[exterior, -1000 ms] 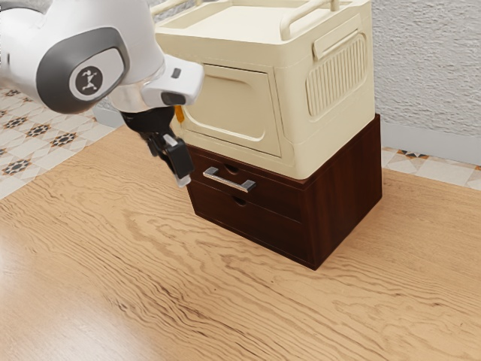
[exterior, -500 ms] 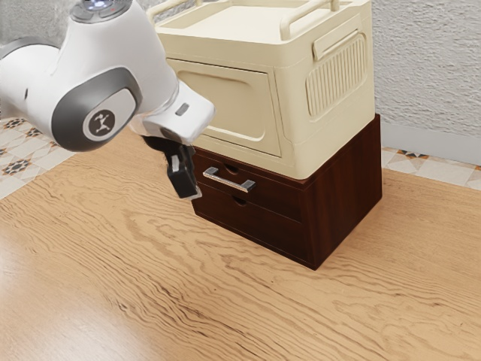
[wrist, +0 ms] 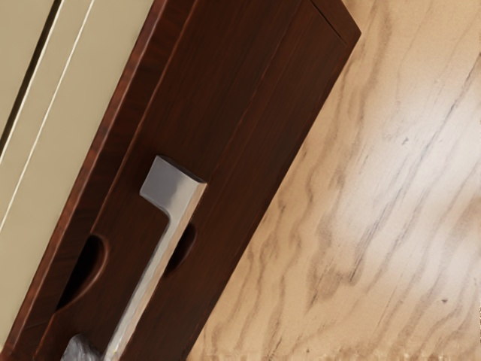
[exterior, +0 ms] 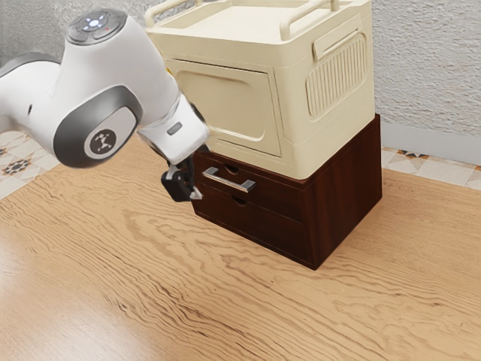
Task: Pull the drawer handle with one arm to open the drawer
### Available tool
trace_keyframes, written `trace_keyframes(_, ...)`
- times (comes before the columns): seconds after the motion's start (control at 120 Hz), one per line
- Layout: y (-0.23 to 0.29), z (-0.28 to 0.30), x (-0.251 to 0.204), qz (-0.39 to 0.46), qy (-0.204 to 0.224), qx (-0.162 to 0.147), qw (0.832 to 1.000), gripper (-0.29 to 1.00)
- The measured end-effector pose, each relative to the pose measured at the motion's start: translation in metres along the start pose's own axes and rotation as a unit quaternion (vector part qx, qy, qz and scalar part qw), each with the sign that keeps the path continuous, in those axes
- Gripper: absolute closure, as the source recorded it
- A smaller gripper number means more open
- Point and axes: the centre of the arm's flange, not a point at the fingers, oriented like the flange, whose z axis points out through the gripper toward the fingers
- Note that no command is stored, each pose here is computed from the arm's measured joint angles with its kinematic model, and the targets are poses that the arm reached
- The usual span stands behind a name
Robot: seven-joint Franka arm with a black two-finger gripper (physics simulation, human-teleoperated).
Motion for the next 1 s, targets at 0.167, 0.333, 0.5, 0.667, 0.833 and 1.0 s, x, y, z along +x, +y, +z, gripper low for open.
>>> trace_keyframes(0.167,0.01,0.005,0.012,0.046,0.006,0.001,0.999,0.0)
trace_keyframes(0.333,0.005,0.012,0.007,0.054,0.006,0.004,0.999,0.0)
trace_keyframes(0.5,0.012,0.019,0.017,0.079,0.006,0.006,0.997,0.0)
trace_keyframes(0.667,0.007,0.025,0.017,0.089,0.004,0.014,0.996,0.0)
trace_keyframes(0.833,0.01,0.042,0.013,0.095,-0.002,0.008,0.995,0.0)
trace_keyframes(1.0,0.015,0.05,0.013,0.103,0.003,0.012,0.995,0.0)
